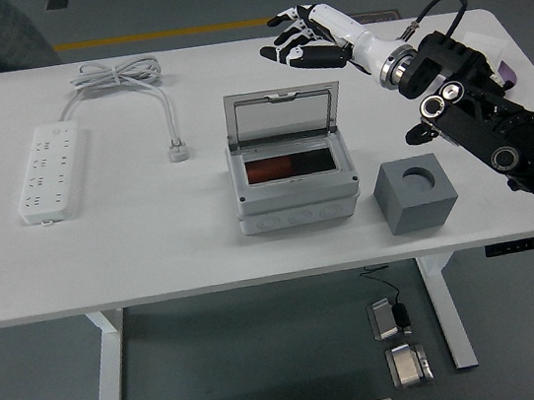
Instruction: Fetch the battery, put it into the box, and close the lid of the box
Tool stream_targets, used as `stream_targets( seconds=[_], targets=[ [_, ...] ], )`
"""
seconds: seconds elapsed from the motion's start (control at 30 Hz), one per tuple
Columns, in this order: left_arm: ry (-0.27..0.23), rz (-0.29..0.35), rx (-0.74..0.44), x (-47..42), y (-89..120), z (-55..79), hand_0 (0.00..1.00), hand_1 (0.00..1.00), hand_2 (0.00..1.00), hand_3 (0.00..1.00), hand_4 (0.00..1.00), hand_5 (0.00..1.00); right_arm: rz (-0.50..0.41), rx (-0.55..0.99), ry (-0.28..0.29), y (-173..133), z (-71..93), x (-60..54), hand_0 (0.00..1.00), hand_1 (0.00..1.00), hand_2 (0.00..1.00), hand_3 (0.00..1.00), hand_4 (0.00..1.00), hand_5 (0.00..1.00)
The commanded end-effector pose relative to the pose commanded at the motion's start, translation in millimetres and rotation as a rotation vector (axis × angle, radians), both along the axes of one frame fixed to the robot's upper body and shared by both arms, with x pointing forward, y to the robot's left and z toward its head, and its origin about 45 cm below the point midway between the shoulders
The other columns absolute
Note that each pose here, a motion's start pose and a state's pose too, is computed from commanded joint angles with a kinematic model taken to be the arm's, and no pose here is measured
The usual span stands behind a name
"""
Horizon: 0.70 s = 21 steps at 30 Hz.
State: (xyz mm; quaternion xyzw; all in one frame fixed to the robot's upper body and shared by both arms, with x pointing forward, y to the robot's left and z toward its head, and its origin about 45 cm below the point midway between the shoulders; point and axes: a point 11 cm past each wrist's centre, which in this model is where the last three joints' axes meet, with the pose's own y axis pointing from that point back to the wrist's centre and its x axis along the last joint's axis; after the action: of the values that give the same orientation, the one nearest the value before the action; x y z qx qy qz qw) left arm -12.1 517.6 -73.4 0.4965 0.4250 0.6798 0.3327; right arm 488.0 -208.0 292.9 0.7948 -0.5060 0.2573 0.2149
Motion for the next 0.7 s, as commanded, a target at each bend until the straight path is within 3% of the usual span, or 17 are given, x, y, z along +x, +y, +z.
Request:
stream_targets(
  seconds=[0.4, 0.7],
  targets=[
    [-0.003, -0.008, 0.009, 3.9, 4, 2.5, 0.645, 0.687, 0.653, 0.683, 0.742, 0.12, -0.06, -0.004, 0.043, -10, -25.8, 12.7, 0.808, 0.697, 0.691, 0.801, 0.833, 0.585],
    [-0.008, -0.01, 0.009, 7.5, 5, 2.8, 0.646, 0.687, 0.654, 0.683, 0.743, 0.121, -0.06, -0.041, 0.077, -11, -43.5, 11.4, 0.812, 0.705, 0.696, 0.799, 0.828, 0.59]
  ],
)
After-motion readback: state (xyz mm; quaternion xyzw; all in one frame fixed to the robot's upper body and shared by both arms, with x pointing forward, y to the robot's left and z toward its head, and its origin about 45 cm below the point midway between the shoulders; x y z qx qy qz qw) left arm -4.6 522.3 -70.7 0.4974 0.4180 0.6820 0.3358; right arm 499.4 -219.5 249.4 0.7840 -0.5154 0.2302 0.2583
